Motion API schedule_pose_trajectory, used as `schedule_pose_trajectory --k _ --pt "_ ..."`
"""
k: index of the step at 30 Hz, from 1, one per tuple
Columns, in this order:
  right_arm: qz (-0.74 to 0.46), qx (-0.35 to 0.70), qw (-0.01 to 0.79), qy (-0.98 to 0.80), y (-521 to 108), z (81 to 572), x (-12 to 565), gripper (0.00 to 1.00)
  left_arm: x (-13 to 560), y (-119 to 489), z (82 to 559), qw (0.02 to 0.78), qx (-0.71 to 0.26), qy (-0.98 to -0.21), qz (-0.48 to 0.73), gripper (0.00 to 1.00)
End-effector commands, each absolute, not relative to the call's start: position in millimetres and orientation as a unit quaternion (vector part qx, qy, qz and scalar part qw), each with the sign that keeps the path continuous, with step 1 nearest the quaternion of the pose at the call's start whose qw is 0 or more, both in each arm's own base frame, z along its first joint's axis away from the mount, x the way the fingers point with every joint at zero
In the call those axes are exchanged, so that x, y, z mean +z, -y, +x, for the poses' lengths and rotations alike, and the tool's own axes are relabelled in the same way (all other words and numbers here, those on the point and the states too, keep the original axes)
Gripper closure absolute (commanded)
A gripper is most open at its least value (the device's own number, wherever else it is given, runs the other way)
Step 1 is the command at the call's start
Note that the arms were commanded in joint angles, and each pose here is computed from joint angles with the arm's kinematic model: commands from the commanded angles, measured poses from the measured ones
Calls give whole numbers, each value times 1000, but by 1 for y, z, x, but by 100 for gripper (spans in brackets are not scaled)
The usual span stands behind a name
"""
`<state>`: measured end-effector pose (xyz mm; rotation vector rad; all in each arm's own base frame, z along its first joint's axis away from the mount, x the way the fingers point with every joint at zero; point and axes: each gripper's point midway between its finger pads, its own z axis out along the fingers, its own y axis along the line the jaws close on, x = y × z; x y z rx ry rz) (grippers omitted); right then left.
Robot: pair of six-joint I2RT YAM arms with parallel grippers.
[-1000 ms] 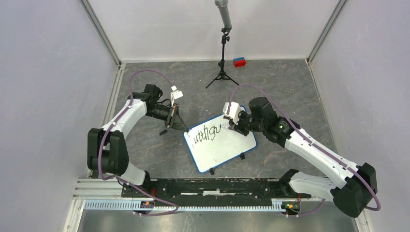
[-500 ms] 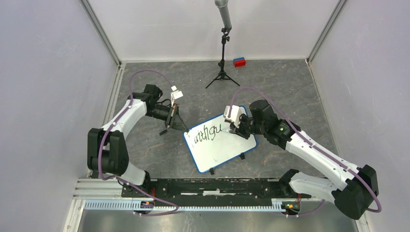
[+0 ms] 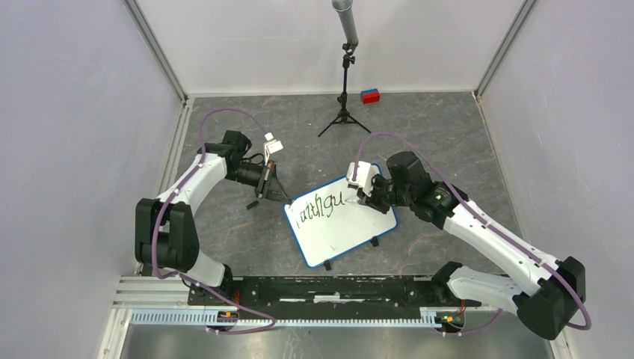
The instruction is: Write a sentence on the whiteboard
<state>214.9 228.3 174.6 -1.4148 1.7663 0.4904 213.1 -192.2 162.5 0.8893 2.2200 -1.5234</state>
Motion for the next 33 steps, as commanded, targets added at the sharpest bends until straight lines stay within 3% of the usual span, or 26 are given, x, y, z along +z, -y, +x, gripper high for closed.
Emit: schedule_pose_trajectory --k 1,25,33 --pt "-555 173 438 -686 -226 227 202 100 153 193 204 145 -527 -769 332 97" --pt "-555 227 455 -659 -242 228 222 100 155 193 203 148 -528 -767 334 98" --pt "-541 201 460 -675 -239 242 216 100 156 193 202 151 -527 -766 336 97"
